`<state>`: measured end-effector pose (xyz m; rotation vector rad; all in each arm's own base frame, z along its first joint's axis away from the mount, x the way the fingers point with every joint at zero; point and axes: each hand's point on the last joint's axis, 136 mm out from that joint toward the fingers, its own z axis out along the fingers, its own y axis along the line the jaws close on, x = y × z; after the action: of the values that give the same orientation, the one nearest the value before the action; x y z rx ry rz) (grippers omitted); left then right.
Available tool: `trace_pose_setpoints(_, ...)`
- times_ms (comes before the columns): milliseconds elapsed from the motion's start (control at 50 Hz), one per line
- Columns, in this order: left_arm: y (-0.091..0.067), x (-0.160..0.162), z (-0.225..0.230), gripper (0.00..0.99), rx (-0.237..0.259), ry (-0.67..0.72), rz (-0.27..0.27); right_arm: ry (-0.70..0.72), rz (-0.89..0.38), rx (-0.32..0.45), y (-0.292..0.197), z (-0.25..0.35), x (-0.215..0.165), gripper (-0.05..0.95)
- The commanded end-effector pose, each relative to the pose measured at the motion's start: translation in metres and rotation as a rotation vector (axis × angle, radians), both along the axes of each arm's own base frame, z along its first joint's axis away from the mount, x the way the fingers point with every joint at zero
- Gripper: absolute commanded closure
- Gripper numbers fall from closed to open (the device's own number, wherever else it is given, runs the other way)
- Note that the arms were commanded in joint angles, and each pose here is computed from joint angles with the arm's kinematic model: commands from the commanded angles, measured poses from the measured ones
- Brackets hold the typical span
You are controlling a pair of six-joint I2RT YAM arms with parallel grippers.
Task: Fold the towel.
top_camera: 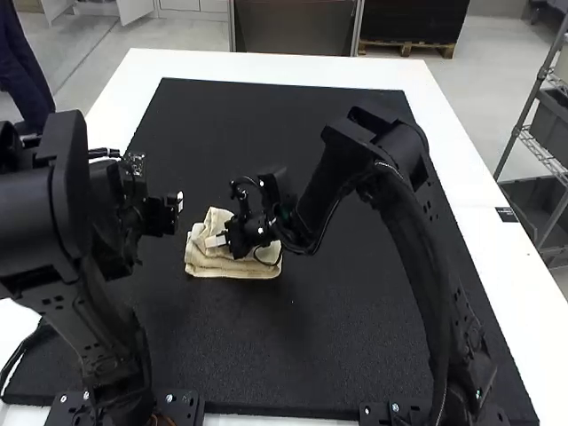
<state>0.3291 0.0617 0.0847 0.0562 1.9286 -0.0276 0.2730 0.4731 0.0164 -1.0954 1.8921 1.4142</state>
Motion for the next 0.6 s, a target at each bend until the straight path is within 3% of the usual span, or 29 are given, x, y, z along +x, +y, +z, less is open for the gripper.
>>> trace_pose_setpoints(0,0.003,0.002,0.009,0.031,0.0,-0.028,0.005,-0.029,-0.012,0.091,0.003,0.059,0.012,0.92)
trace_pose_setpoints(580,0.004,0.009,0.02,0.031,0.013,-0.057,0.003,-0.172,-0.121,0.271,-0.041,0.205,0.031,0.92)
